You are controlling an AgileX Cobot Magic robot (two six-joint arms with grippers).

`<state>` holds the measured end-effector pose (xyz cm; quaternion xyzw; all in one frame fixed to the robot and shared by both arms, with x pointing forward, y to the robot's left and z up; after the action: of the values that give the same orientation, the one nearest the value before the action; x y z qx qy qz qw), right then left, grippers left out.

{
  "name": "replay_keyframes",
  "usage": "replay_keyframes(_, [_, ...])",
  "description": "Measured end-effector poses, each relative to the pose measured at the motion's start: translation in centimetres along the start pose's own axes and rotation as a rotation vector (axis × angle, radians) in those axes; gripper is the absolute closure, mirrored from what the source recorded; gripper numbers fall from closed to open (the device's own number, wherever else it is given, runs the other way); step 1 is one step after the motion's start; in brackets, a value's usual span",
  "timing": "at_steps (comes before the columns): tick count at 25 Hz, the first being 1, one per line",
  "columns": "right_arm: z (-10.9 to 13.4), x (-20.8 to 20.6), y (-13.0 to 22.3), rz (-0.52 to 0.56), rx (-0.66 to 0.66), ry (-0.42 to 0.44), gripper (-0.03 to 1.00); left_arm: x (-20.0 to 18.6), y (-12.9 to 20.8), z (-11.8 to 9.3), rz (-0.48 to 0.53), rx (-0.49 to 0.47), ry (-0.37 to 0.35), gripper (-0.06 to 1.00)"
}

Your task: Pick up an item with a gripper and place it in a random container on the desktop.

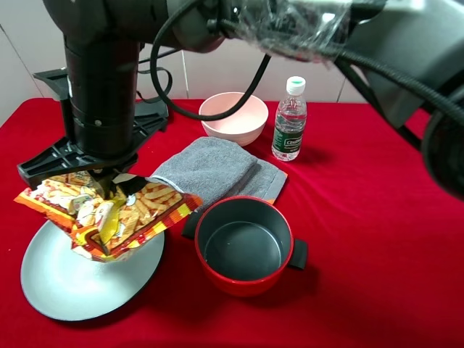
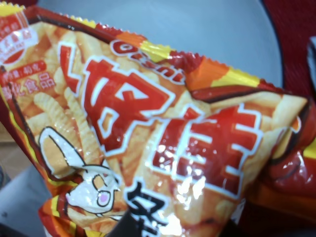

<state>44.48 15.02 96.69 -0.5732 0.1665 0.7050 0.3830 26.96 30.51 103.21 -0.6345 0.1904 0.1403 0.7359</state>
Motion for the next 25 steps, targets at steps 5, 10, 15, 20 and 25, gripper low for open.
replay_keyframes(5, [0.8, 0.8, -0.5, -0.045, -0.020, -0.033, 0.94, 0.0, 0.0, 0.0, 0.000, 0.000, 0.000, -0.01])
replay_keyframes(10, [1.9, 2.4, -0.5, -0.063, -0.037, -0.050, 0.94, 0.0, 0.0, 0.0, 0.000, 0.000, 0.000, -0.01])
replay_keyframes(15, [1.9, 4.0, -0.8, -0.080, -0.040, -0.052, 0.94, 0.0, 0.0, 0.0, 0.000, 0.000, 0.000, -0.01])
replay_keyframes(20, [1.8, 5.1, -1.3, -0.112, -0.035, -0.057, 0.94, 0.0, 0.0, 0.0, 0.000, 0.000, 0.000, -0.01])
replay_keyframes(25, [1.5, 6.2, -1.4, -0.112, -0.032, -0.053, 0.94, 0.0, 0.0, 0.0, 0.000, 0.000, 0.000, -0.01])
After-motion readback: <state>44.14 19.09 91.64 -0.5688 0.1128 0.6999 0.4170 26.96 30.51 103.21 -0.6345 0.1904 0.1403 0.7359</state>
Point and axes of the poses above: a point on each arm's last joint axis where the gripper is mounted, x pointing out along that axis toward the gripper, z along the wrist's bending axis when the last joint is at zero, y = z × x, the point moved 4 cm from there along x, pointing out along that axis toward the gripper, and after that the axes turned 6 degrees about x, right-handed, at the moved point
